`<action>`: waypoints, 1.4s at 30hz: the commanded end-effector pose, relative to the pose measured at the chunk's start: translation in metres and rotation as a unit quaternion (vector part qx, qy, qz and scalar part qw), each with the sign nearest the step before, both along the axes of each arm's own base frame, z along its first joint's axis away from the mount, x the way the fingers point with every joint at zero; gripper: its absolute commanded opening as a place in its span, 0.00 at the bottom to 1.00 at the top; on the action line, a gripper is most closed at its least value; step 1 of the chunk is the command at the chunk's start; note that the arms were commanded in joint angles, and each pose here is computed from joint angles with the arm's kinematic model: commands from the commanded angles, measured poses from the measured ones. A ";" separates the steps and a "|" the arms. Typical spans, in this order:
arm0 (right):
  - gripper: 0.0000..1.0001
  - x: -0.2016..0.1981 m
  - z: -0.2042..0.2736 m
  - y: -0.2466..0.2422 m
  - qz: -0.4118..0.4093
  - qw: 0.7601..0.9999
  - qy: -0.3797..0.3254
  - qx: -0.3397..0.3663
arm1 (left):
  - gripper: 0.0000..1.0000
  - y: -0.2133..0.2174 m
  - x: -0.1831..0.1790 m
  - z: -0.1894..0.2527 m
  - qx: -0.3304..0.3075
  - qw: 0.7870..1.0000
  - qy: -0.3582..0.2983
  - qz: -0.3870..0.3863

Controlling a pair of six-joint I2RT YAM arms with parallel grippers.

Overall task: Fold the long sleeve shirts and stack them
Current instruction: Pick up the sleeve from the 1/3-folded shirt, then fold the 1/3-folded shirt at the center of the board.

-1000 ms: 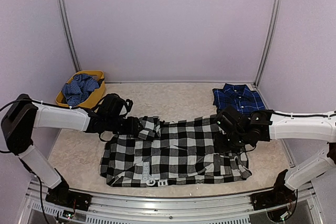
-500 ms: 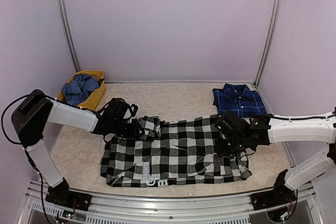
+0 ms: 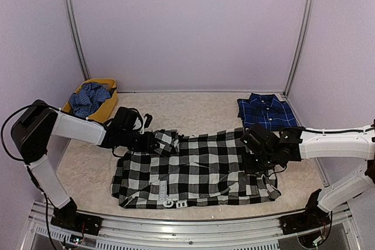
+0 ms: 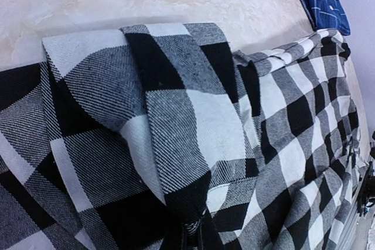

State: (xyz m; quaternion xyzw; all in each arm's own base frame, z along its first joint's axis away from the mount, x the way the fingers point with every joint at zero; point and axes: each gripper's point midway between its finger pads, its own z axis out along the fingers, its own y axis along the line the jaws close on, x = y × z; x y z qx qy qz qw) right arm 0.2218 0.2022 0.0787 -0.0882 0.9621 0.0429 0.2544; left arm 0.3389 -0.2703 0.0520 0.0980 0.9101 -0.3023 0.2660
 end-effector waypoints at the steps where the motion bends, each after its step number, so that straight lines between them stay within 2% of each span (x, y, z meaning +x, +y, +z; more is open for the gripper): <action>1: 0.47 0.026 0.035 -0.012 -0.026 0.998 -0.052 -0.017 | 0.00 -0.007 -0.015 0.066 -0.071 0.996 -0.037 -0.036; 5: 0.50 0.055 0.064 -0.010 -0.011 0.995 -0.100 -0.004 | 0.00 -0.002 -0.034 0.136 -0.114 0.988 -0.089 -0.050; 8: 0.62 0.075 0.086 -0.009 0.002 0.991 -0.136 0.006 | 0.00 0.010 -0.048 0.180 -0.132 0.983 -0.122 -0.043; 13: 0.74 0.104 0.114 -0.012 0.021 0.984 -0.179 -0.004 | 0.00 0.023 -0.080 0.208 -0.144 0.980 -0.127 -0.048; 19: 0.82 0.133 0.105 -0.015 0.054 0.981 -0.179 -0.050 | 0.00 0.035 -0.124 0.237 -0.163 0.975 -0.142 -0.060; 24: 0.82 0.152 0.075 -0.020 0.097 0.980 -0.153 -0.080 | 0.00 0.052 -0.151 0.278 -0.199 0.963 -0.175 -0.053; 29: 0.79 0.163 0.049 -0.024 0.150 0.972 -0.122 -0.135 | 0.00 0.059 -0.160 0.283 -0.189 0.966 -0.168 -0.050; 37: 0.73 0.171 0.034 -0.013 0.218 0.962 -0.104 -0.125 | 0.00 0.068 -0.165 0.289 -0.176 0.969 -0.167 -0.041; 42: 0.69 0.164 0.014 -0.004 0.271 0.952 -0.067 -0.125 | 0.00 0.068 -0.163 0.288 -0.168 0.972 -0.161 -0.039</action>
